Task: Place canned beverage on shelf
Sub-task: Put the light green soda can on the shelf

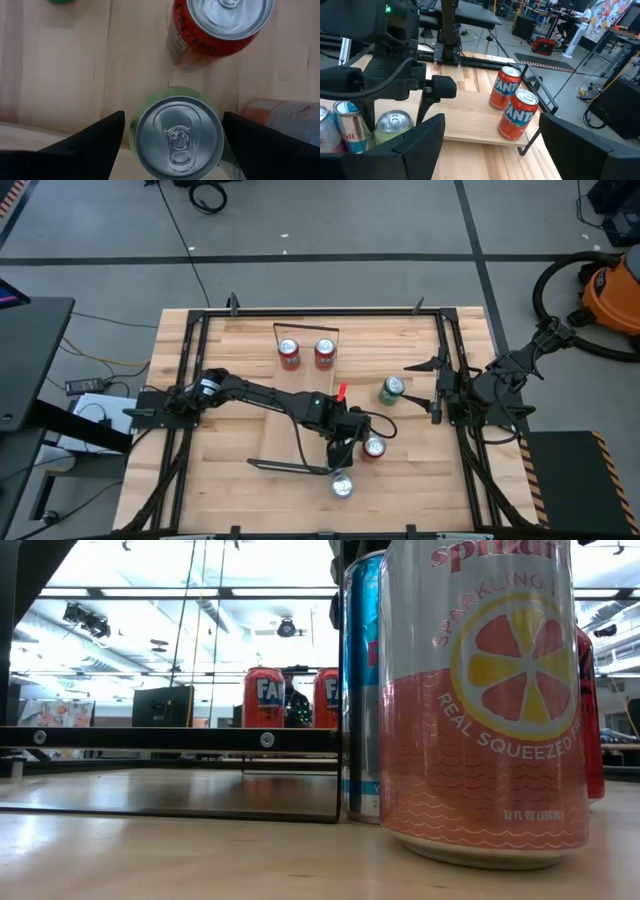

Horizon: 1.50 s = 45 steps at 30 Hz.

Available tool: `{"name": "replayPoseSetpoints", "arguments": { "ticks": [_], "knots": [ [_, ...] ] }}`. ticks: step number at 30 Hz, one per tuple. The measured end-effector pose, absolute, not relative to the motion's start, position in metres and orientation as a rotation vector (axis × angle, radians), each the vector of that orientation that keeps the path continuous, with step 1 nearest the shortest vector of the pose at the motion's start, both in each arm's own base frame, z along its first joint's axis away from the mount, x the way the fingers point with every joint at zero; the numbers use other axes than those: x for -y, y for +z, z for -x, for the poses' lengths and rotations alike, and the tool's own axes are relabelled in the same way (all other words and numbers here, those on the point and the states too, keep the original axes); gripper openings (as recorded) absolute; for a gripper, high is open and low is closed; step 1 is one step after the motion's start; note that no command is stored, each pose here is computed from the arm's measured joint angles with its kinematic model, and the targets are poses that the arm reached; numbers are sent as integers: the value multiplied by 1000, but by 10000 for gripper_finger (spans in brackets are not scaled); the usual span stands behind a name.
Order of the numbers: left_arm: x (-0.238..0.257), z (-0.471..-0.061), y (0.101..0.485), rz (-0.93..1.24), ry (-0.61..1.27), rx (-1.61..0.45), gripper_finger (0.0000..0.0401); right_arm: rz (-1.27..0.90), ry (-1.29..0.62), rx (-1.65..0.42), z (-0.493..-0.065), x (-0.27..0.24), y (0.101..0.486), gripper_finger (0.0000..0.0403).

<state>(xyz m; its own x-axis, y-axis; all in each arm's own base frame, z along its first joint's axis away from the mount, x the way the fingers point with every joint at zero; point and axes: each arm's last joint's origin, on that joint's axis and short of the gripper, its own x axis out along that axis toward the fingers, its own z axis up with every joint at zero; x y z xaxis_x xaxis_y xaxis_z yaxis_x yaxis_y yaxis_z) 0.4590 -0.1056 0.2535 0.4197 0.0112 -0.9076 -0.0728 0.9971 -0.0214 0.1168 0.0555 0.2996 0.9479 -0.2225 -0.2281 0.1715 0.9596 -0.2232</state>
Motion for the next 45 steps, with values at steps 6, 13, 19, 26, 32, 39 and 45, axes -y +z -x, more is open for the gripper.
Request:
{"name": "replayPoseSetpoints", "arguments": {
  "ticks": [6,13,19,26,32,39,45],
  "knots": [
    [95,-461,253,69,45,-1152,348,201,-199,-252,-117,-56,300,334],
    [82,-460,252,111,28,-1195,329,202,-193,-253,-117,-56,300,334],
    [82,-460,252,126,10,-1196,290,209,-192,-254,-117,-56,300,334],
    [82,-460,252,127,7,-1196,285,208,-192,-254,-117,-56,300,334],
    [82,-460,253,120,3,-1194,283,208,-191,-254,-117,-56,300,334],
    [79,-461,253,121,10,-1191,282,208,-191,-254,-117,-56,300,334],
    [77,-462,253,120,14,-1188,281,208,-191,-254,-117,-56,300,334]
  ]
}}
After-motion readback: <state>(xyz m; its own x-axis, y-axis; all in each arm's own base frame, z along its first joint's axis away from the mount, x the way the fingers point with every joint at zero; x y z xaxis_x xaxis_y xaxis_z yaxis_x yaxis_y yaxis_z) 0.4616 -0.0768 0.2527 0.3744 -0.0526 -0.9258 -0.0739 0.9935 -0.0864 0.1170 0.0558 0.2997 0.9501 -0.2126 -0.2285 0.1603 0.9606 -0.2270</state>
